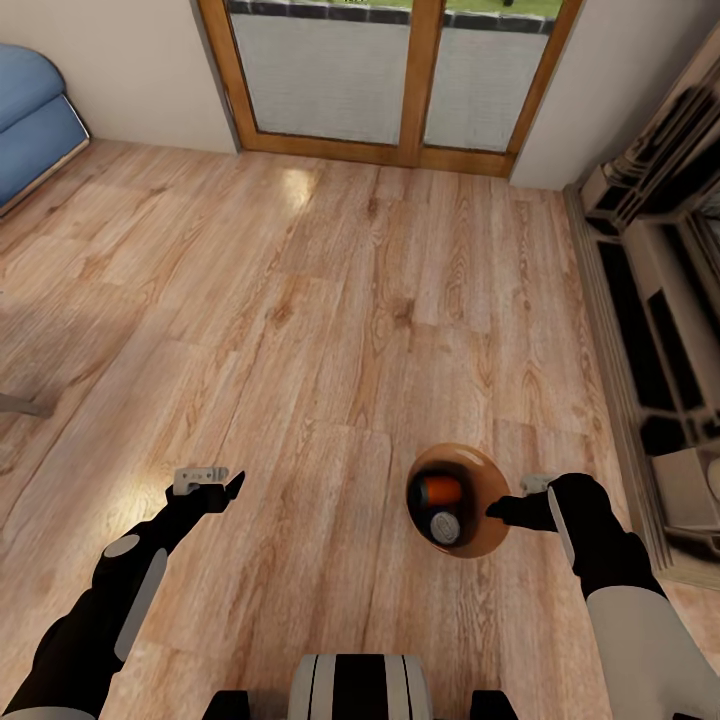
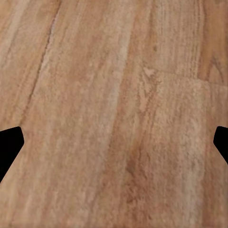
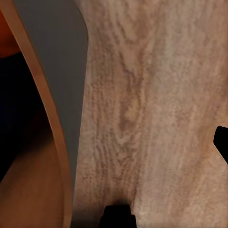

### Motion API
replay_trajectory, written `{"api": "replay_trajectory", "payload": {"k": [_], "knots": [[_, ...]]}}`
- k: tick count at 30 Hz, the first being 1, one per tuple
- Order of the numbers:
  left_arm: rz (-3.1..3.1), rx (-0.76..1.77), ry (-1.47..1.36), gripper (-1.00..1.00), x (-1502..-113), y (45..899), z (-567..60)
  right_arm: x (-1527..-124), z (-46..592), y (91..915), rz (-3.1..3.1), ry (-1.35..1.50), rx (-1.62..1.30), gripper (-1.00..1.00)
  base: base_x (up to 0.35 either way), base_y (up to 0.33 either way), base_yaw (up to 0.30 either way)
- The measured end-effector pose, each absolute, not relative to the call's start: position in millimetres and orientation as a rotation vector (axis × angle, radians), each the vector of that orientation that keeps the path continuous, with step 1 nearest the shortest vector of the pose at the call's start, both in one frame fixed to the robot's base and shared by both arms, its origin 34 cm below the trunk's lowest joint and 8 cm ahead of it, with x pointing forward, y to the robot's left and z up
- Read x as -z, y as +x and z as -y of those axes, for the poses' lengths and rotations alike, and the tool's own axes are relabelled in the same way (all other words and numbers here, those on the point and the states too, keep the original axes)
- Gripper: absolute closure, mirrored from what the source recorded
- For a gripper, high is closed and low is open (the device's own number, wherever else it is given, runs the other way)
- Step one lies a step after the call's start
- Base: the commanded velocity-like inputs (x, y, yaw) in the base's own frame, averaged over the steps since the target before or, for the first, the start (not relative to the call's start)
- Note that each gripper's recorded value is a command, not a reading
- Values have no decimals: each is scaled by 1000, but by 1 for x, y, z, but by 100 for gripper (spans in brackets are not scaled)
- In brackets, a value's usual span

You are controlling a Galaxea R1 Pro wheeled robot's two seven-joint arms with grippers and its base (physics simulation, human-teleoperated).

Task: Put the three can of soda from the living room inside the tash can in the kitchen.

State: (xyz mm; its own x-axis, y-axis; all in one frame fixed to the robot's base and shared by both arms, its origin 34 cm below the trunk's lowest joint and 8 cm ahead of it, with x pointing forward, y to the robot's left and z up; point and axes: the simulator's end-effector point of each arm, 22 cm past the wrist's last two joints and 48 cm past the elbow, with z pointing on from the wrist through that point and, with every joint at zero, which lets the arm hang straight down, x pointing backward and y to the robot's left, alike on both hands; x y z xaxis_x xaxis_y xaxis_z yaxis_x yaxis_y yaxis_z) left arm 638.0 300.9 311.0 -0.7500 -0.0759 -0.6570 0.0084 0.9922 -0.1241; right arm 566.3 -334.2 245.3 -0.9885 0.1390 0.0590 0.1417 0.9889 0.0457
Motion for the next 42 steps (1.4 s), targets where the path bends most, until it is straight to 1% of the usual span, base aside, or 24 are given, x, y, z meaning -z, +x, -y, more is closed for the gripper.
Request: {"api": "replay_trajectory", "payload": {"k": [42], "knots": [[-2418,153,-46,-100,-323,640,-301,-259,328,571,3082,-213,114,-100,0,0,0]]}}
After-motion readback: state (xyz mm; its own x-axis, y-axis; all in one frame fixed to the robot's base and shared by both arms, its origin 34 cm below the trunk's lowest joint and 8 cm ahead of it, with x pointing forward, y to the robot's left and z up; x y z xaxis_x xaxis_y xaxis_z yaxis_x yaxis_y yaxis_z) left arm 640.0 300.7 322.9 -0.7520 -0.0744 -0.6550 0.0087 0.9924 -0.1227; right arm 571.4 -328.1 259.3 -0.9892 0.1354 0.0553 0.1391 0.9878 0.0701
